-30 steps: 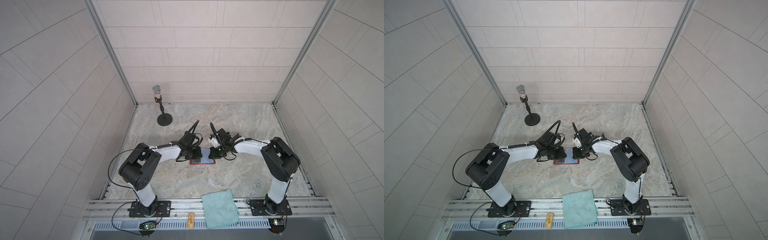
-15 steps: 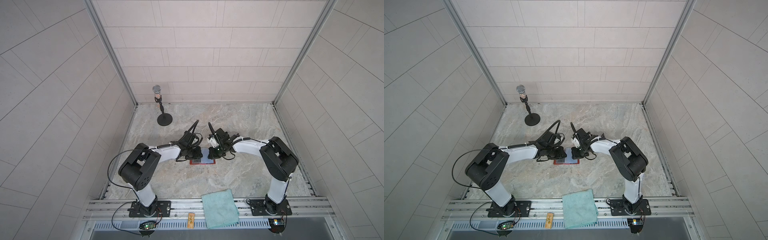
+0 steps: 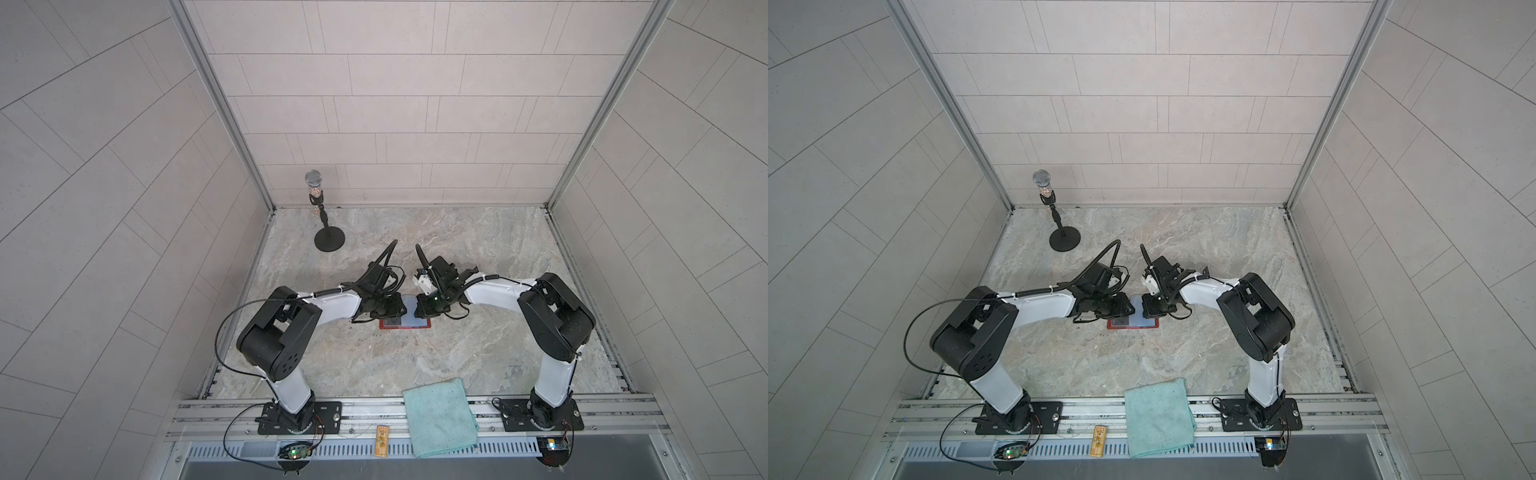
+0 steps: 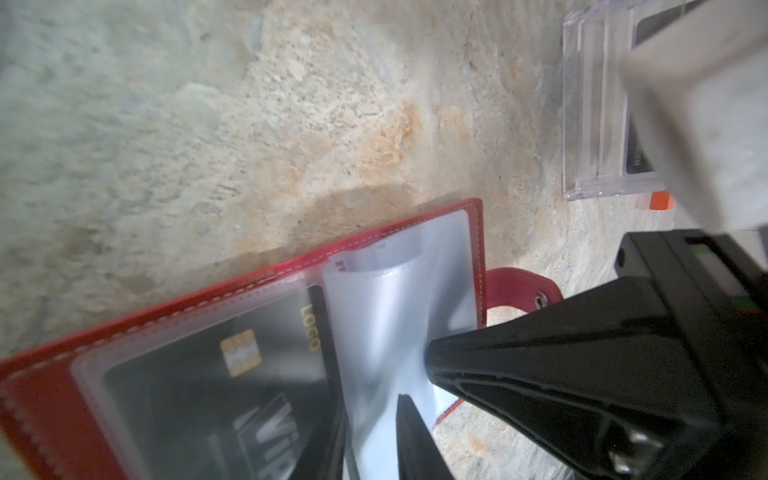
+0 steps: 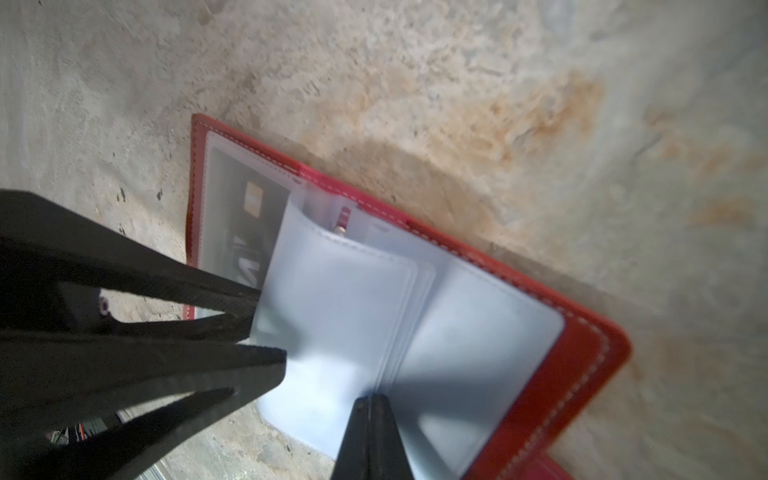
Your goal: Put the credit cards into the card holder
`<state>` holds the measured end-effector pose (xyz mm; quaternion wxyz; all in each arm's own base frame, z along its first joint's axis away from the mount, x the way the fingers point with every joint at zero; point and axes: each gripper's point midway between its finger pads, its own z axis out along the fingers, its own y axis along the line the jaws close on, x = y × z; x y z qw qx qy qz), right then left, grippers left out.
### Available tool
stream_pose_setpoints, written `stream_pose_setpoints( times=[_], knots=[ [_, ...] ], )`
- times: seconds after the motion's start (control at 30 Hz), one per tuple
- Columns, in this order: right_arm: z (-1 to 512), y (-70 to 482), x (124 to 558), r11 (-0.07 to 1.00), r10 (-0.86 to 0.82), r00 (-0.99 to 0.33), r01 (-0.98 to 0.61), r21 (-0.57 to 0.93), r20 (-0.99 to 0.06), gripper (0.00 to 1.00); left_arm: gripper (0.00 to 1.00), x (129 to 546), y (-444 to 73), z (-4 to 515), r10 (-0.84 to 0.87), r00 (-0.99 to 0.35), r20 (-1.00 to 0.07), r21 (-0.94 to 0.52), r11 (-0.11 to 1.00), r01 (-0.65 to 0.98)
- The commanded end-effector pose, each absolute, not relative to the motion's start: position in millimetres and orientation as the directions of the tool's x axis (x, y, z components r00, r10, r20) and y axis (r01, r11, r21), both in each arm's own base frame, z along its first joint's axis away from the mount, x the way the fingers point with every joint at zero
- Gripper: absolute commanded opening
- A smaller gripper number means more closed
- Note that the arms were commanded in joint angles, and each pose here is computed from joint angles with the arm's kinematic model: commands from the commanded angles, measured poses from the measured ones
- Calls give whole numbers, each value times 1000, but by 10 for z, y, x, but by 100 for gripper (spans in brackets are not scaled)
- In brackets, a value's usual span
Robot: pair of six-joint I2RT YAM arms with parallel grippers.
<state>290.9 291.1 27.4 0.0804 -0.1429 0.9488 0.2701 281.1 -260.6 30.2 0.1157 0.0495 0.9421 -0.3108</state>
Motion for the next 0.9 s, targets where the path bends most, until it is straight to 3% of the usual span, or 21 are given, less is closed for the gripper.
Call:
stream_pose_setpoints(
  times=[0.0,0.2,0.47,0.87],
  knots=[
    [64,2807,2791,848,-239,-956,-290,444,-168,0,28,2787,-2563,351,29,-961,-275,-557,810,184],
    [53,2754,2786,860,-242,-956,-291,420,-167,0,26,2795,-2585,372,27,-960,-280,-568,801,189],
    [117,2667,2814,880,-238,-953,-293,375,-188,1,15,2797,-2639,414,26,-957,-289,-596,777,201],
    [473,2469,2923,907,-223,-933,-305,291,-284,16,23,2808,-2783,394,27,-963,-267,-656,727,202]
  ],
)
